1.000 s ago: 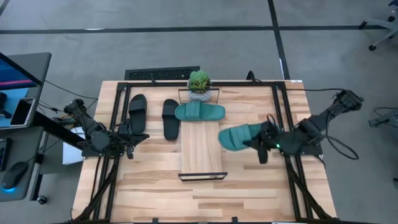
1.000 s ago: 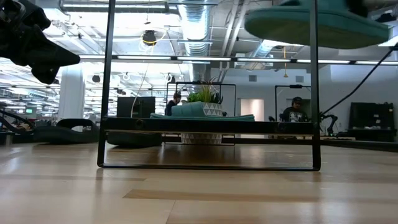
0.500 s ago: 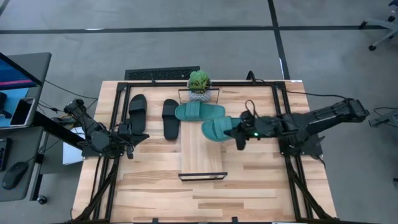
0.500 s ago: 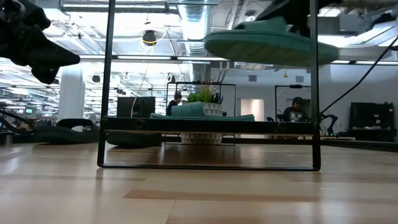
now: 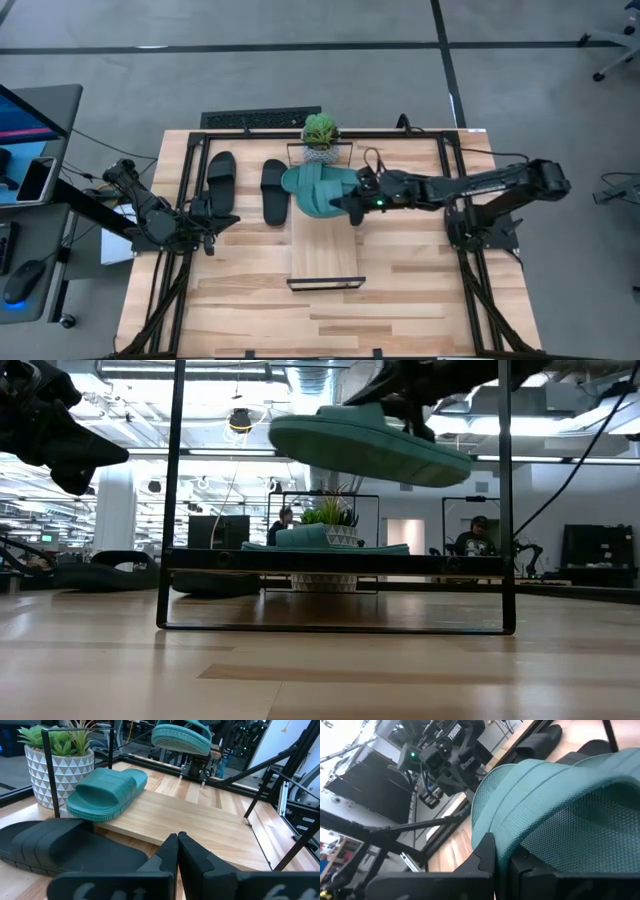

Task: Pick and place slides into the shelf
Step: Put the green slide on the shelf

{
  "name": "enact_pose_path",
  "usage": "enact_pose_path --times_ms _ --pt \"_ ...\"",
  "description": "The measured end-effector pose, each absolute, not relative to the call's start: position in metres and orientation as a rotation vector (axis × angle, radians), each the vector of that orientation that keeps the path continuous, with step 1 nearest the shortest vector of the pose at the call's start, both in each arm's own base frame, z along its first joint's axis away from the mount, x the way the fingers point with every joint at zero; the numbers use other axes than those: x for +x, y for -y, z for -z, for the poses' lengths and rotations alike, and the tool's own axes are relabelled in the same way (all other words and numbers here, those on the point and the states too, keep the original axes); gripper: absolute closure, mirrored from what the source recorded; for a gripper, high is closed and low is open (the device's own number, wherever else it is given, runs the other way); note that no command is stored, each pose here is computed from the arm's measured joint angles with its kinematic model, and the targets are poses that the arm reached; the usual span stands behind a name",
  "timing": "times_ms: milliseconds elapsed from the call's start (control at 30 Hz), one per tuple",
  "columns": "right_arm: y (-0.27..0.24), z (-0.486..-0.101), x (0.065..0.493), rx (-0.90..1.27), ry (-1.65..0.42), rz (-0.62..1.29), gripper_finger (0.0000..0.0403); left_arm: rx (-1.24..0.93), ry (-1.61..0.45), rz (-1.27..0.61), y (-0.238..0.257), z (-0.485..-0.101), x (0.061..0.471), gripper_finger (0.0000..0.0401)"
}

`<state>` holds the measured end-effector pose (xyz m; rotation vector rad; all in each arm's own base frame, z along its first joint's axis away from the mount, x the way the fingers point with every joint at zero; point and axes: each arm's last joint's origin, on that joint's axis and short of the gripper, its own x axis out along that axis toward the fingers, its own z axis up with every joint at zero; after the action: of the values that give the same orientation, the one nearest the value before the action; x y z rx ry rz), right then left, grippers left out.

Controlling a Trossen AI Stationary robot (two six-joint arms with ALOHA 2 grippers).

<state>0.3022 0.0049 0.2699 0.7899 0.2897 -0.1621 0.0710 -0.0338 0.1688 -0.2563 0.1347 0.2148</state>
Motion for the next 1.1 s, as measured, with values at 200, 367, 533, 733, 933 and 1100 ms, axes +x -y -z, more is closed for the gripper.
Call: enact_pose_path --times_ms 200,367,533,733,933,1100 --pt "-0.009 -0.273 0.336 0.818 -0.291 0.170 0.0403 -0.256 -0.135 -0.214 0.034 -0.169 0.071 0.0401" --pt "-0.015 -0.266 0.364 0.841 -0.315 0.182 0.0403 -0.256 -0.135 -0.214 0.034 -0.169 0.071 0.0401" --pt "-0.019 -0.251 0.385 0.882 -0.349 0.205 0.0403 -0.258 -0.134 -0.214 0.034 -0.169 0.071 0.0401" --pt "-0.022 -0.235 0.388 0.901 -0.402 0.270 0.0403 -0.260 -0.132 -0.213 0.034 -0.169 0.071 0.0401" --pt "-0.021 -0.229 0.385 0.888 -0.452 0.319 0.0403 -0.261 -0.131 -0.213 0.034 -0.169 0.071 0.0401" --pt "-0.021 -0.227 0.383 0.882 -0.473 0.330 0.0403 -0.261 -0.131 -0.213 0.034 -0.169 0.071 0.0401"
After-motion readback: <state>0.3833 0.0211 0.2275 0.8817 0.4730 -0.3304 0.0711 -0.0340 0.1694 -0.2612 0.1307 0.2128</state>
